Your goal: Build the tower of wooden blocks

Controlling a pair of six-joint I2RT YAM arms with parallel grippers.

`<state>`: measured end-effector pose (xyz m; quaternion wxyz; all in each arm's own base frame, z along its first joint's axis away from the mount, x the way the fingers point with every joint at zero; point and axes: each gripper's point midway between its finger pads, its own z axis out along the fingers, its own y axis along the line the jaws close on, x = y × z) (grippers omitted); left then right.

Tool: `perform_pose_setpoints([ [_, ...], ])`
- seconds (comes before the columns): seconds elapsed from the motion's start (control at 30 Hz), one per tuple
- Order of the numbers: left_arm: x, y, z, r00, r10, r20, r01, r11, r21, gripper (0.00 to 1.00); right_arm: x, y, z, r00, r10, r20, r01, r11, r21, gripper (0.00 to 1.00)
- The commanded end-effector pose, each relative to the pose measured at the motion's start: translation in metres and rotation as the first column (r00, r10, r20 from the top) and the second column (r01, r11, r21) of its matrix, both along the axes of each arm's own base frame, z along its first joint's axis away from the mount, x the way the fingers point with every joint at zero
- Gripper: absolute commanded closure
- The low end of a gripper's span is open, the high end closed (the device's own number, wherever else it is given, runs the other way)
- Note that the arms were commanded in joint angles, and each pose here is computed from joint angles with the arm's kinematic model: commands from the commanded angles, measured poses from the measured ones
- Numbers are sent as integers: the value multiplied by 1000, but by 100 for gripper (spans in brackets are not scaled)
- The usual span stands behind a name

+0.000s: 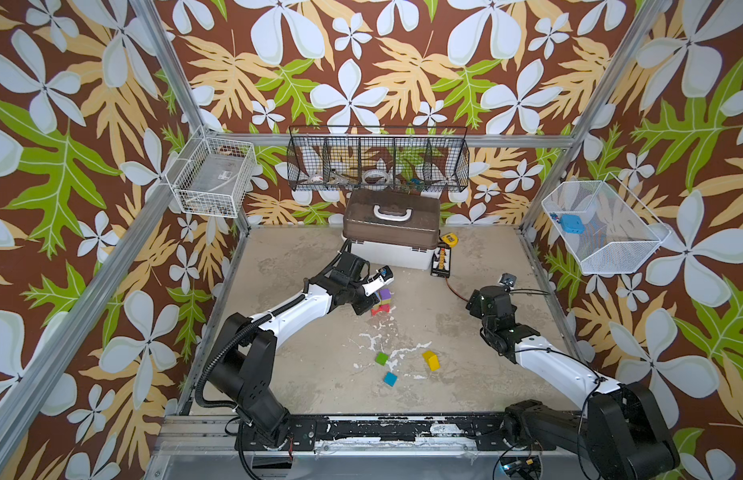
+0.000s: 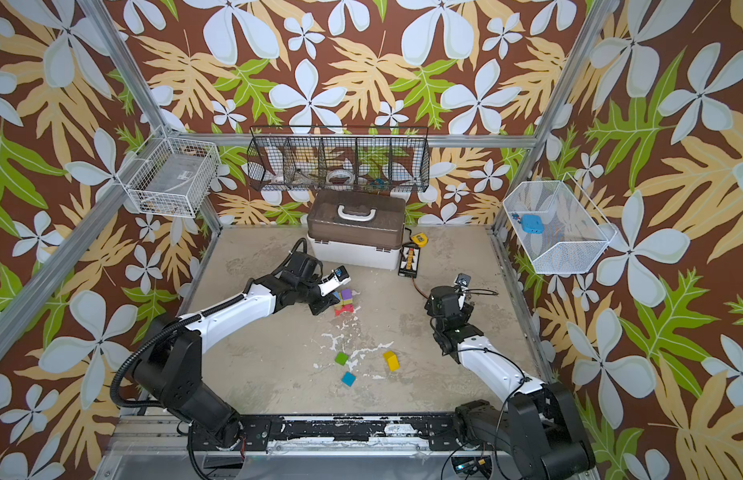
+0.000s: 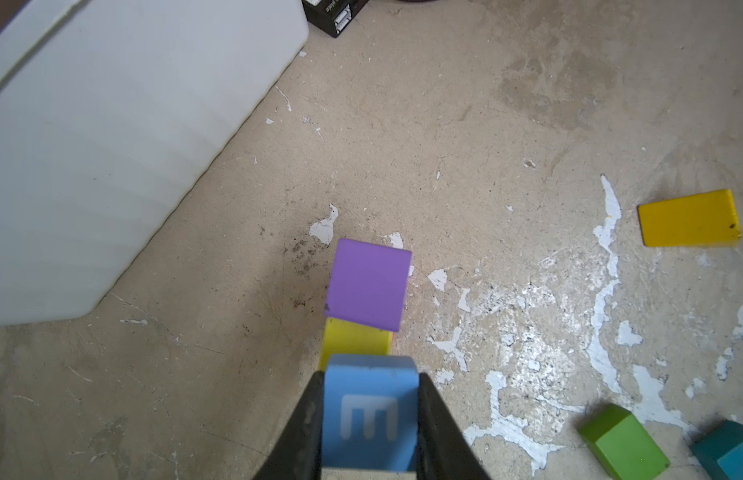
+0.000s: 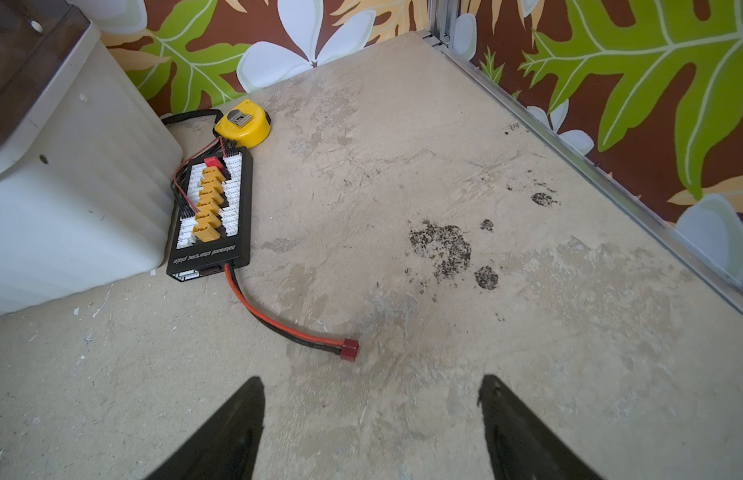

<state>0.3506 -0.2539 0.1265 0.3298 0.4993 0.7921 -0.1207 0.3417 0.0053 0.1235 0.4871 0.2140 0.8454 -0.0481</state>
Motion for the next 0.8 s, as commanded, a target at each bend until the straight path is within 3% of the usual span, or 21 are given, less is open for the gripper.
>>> perform_pose_setpoints([
  [0.0,1,-5,7,999,-42,28,43,999,-14,100,2,1,3,1000,5,7,-5,1000,0,19],
  [0.33,0,-7,16,993,-106,59,107,994,-17,100,3,1,3,1000,5,8,-5,1000,1,19],
  [0.77,7,-6,-1,994,-103,39,102,994,25,100,3,2,3,1000,7,8,-7,1000,0,19],
])
